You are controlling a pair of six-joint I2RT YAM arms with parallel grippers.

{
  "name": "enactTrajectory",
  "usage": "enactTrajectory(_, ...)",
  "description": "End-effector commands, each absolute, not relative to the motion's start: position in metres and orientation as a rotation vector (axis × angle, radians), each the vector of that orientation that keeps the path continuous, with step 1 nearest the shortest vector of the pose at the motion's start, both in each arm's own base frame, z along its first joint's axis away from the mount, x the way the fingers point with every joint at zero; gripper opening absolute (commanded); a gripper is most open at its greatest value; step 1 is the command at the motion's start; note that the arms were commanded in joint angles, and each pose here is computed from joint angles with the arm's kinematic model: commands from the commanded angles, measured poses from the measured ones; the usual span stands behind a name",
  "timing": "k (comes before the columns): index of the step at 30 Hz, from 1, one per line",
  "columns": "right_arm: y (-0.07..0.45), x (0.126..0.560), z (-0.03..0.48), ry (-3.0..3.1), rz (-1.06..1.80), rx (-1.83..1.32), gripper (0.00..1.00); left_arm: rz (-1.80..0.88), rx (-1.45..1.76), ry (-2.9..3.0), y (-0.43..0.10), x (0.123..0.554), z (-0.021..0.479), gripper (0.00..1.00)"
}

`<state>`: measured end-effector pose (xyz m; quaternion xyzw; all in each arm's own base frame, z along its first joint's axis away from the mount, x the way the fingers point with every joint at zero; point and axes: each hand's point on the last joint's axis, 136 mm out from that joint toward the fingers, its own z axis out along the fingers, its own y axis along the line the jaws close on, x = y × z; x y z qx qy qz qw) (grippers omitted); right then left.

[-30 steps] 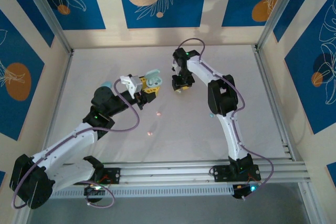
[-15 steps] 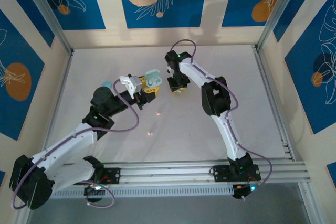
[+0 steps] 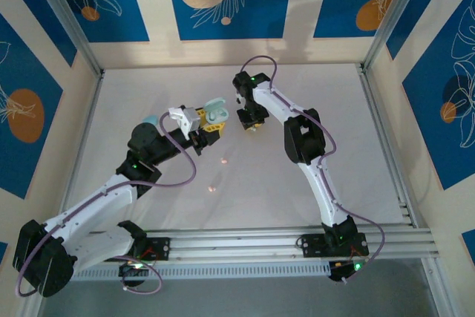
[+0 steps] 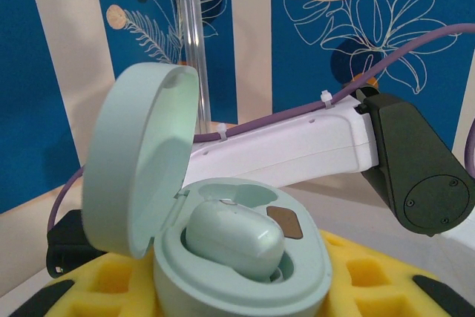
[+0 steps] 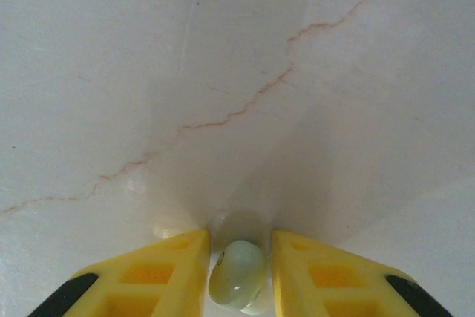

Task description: Insert the wireless bluetooth earbuds into the charging case

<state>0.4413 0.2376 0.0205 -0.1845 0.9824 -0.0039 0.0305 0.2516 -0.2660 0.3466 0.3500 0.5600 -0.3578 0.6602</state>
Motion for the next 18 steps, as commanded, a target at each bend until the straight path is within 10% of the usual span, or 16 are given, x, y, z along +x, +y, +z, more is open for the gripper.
enactTrajectory(1, 0.239, 0.433, 0.007, 3.084, 0.025, -0.582, 0.26, -0.792, 0.782, 1.22, -0.264, 0.248, 0.358, 0.37)
enactTrajectory(18, 0.266, 0.403, 0.127, 2.94, 1.019, -0.302, 0.21, -0.785, 0.778, 1.239, -0.264, 0.252, 0.353, 0.37)
